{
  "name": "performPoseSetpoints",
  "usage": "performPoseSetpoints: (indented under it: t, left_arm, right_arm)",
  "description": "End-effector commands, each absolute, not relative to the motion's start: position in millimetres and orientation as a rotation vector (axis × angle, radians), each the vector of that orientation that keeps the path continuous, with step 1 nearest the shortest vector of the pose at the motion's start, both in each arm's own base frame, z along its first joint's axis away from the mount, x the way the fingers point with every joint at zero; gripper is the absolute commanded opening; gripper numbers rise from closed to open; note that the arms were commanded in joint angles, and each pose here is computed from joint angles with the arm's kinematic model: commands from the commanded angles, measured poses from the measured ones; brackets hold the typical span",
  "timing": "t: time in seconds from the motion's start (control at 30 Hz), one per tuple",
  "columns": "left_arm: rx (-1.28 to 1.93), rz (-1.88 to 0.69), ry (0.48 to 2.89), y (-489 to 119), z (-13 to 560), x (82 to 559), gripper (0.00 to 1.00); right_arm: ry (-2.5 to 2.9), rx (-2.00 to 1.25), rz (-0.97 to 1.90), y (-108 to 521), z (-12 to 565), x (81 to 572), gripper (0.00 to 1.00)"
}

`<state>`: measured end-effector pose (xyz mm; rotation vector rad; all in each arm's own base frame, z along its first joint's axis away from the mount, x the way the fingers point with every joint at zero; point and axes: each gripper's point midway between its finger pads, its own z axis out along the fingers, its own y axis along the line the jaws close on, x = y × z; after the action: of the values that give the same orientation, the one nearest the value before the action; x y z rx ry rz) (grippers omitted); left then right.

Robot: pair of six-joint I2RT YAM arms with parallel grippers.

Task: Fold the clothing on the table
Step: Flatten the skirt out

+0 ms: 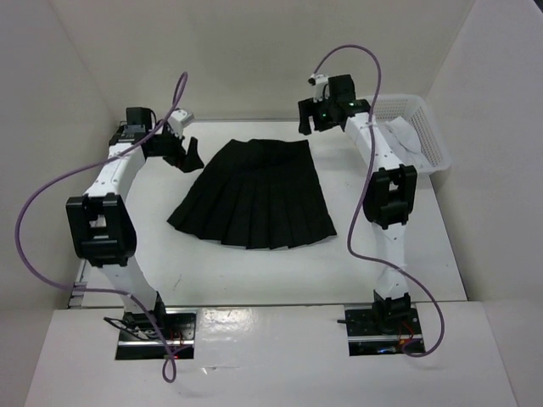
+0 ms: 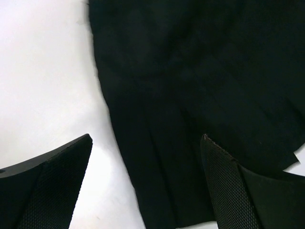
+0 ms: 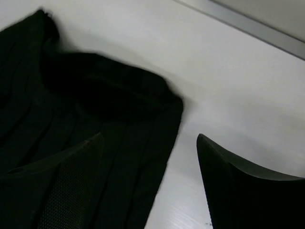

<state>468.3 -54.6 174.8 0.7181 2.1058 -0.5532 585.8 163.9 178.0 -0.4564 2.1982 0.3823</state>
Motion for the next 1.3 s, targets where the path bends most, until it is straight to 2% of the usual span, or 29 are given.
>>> performPoseSetpoints:
  t: [0.0, 0.03, 0.07, 0.13, 0.2, 0.4, 0.6, 0.73, 0.97, 1.1, 1.13, 1.27]
  left_arm:
    - [0.821, -0.488, 2.085, -76, 190, 429, 1.0]
    - [0.807, -0.461, 2.11, -75, 188, 422, 1.0]
    - [0.795, -0.468, 2.119, -76, 187, 414, 1.0]
    - [0.705, -0.461, 2.137, -68, 194, 395, 1.0]
    - [0.625, -0.409, 2.133, -52, 208, 383, 1.0]
    - [0.305, -0.349, 2.21, 16, 218, 349, 1.0]
    - [0.179, -0.336, 2.197, 37, 217, 312, 1.0]
    - [0.138, -0.218, 2.129, 44, 228, 288, 1.0]
    - [0.063, -0.117, 2.121, 57, 226, 269, 1.0]
    - [0.002, -0.075, 2.112, 73, 226, 265, 1.0]
    - [0.009, -0.087, 2.108, 72, 227, 265, 1.0]
    - [-0.027, -0.09, 2.107, 78, 224, 262, 1.0]
  right_arm:
    - [2.153, -0.747, 0.392, 223, 211, 524, 0.84]
    - [2.205, -0.778, 0.327, 223, 189, 510, 0.86]
    - [2.143, -0.855, 0.295, 244, 205, 492, 0.87]
    - [2.155, -0.902, 0.168, 249, 184, 473, 0.92]
    - [2.129, -0.946, 0.16, 270, 180, 448, 0.95]
    - [2.268, -0.722, 0.299, 286, 157, 438, 0.96]
    - [2.293, -0.58, 0.367, 301, 142, 461, 0.98]
    - [2.347, -0.522, 0.472, 303, 115, 489, 0.98]
    - [2.349, -0.498, 0.591, 317, 110, 530, 0.98]
    - [2.328, -0.462, 0.545, 321, 106, 555, 0.98]
    - [2.257, -0.443, 0.552, 326, 132, 568, 0.98]
    - [2.258, -0.43, 0.479, 334, 107, 576, 0.98]
